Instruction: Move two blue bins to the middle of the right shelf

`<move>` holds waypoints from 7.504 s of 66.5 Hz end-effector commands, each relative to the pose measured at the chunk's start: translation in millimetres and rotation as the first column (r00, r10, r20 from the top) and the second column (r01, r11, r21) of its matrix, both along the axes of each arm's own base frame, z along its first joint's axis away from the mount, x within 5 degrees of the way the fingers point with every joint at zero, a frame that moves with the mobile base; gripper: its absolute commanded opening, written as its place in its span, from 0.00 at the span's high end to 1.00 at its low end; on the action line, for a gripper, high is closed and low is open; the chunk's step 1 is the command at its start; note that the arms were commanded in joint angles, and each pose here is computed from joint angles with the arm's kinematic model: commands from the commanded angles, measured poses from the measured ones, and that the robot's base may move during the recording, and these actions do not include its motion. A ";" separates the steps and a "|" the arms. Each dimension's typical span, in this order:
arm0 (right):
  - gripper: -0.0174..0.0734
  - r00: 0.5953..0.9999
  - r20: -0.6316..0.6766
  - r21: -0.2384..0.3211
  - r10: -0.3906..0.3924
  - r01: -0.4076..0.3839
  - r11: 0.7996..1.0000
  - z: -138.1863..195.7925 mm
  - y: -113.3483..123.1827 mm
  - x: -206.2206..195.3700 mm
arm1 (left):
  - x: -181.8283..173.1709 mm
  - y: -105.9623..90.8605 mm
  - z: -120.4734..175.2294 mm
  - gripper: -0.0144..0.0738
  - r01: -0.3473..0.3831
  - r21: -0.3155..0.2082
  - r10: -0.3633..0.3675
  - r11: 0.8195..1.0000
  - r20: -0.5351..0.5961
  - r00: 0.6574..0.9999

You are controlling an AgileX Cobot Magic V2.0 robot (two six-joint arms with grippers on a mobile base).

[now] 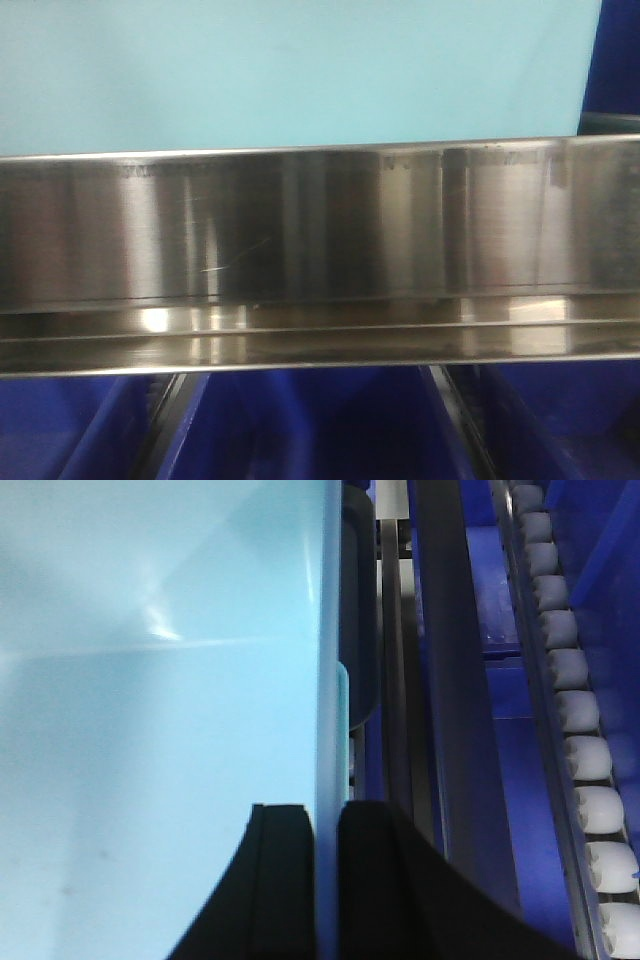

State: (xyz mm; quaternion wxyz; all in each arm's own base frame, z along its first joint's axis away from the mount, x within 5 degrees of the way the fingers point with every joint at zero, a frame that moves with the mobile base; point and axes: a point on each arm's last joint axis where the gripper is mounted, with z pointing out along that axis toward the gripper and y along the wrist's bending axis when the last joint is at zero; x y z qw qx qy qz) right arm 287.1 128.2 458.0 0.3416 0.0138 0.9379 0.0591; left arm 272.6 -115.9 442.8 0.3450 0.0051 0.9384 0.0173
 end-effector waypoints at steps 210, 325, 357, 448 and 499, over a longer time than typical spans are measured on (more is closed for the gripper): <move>0.99 0.973 -0.228 0.067 0.043 -0.028 0.997 -77.2 32.0 18.1 | 12.5 -19.1 -86.0 0.96 0.035 0.041 -0.024 0.999 -0.226 0.974; 0.44 0.989 -0.145 0.050 0.042 -0.035 0.998 -53.5 20.0 -1.9 | -5.5 -5.3 -46.0 0.32 -0.034 -0.031 0.031 0.999 -0.094 0.995; 0.45 0.994 -0.102 0.072 0.045 -0.037 0.997 -38.4 13.2 -14.0 | -17.6 5.7 -28.9 0.32 -0.043 -0.027 0.042 0.999 -0.024 0.999; 0.45 0.985 -0.170 -0.002 0.030 -0.031 1.000 -65.2 10.9 -12.3 | -0.9 22.5 -44.6 0.32 -0.014 -0.088 0.001 0.996 -0.146 0.989; 0.45 0.985 -0.172 -0.003 0.030 -0.031 1.000 -65.7 10.9 -12.3 | -1.0 22.3 -63.6 0.32 0.008 -0.056 -0.020 0.998 -0.209 0.978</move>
